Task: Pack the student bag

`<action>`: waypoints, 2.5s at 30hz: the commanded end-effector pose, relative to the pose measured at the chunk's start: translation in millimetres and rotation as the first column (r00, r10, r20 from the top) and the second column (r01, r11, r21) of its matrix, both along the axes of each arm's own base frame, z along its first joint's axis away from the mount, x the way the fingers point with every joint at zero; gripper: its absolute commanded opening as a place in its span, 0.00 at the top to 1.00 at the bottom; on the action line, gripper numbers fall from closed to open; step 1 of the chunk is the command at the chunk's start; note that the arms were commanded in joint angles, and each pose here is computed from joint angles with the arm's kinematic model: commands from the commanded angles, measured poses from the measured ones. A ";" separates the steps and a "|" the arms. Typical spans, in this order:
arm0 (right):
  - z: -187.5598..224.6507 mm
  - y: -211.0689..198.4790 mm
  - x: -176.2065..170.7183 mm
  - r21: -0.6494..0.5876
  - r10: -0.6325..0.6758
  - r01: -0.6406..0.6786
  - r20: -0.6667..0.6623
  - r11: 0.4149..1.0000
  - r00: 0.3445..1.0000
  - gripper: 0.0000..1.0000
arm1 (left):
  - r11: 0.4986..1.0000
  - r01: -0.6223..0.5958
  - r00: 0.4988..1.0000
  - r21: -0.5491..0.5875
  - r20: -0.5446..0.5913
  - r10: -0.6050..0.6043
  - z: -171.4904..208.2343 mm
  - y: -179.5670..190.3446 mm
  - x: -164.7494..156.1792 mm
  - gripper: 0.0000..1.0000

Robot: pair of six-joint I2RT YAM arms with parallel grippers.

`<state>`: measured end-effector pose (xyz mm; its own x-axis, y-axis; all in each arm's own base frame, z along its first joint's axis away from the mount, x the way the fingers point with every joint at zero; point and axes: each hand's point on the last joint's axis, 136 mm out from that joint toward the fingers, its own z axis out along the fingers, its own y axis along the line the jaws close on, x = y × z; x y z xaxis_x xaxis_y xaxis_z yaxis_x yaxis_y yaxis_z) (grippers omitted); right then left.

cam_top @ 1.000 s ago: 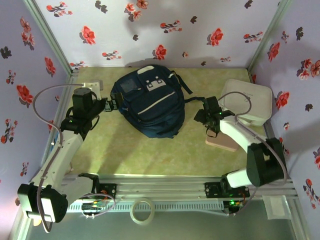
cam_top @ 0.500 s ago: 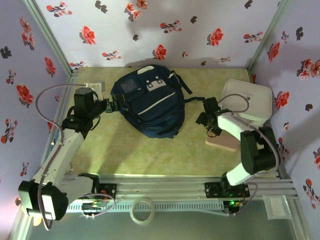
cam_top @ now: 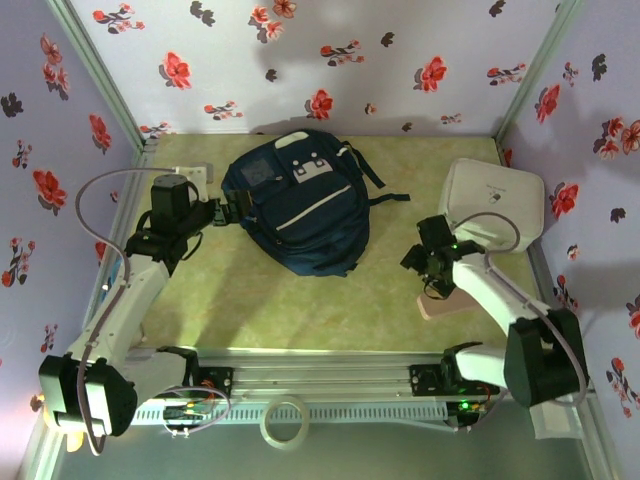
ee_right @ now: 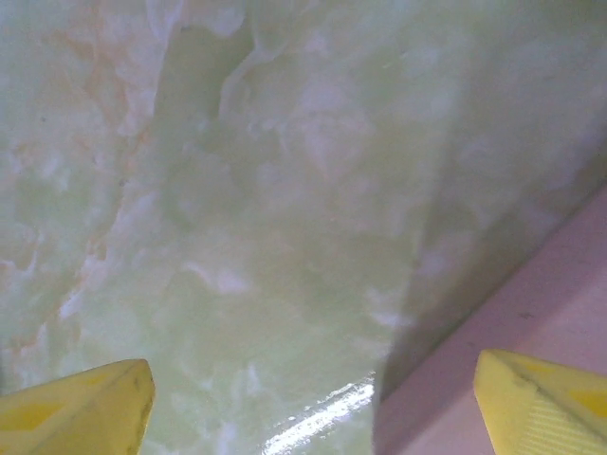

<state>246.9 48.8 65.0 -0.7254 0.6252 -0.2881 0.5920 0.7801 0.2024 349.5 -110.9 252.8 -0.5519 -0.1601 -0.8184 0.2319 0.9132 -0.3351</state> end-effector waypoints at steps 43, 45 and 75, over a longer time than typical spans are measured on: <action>-24.8 -18.8 -24.6 -0.090 -0.332 0.328 -0.030 0.940 0.943 0.38 | 0.999 0.034 0.998 0.010 -0.049 -0.033 -13.6 -7.3 3.9 0.00; -19.9 -1.2 -15.5 -0.101 -0.262 0.258 -0.022 0.961 0.965 0.38 | 0.999 0.033 0.998 0.011 -0.051 -0.033 -14.3 -7.1 4.2 0.00; -56.2 50.6 20.6 0.001 0.024 -0.024 -0.140 1.000 0.990 0.29 | 0.996 0.090 0.990 0.023 -0.114 -0.086 -28.6 -18.2 4.5 0.00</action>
<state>272.6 101.1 17.5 -0.7850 0.5820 -0.2124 0.5675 0.8130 0.1303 355.1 -117.8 219.2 -0.6393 -0.1282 -0.7582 0.2204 0.9141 -0.3404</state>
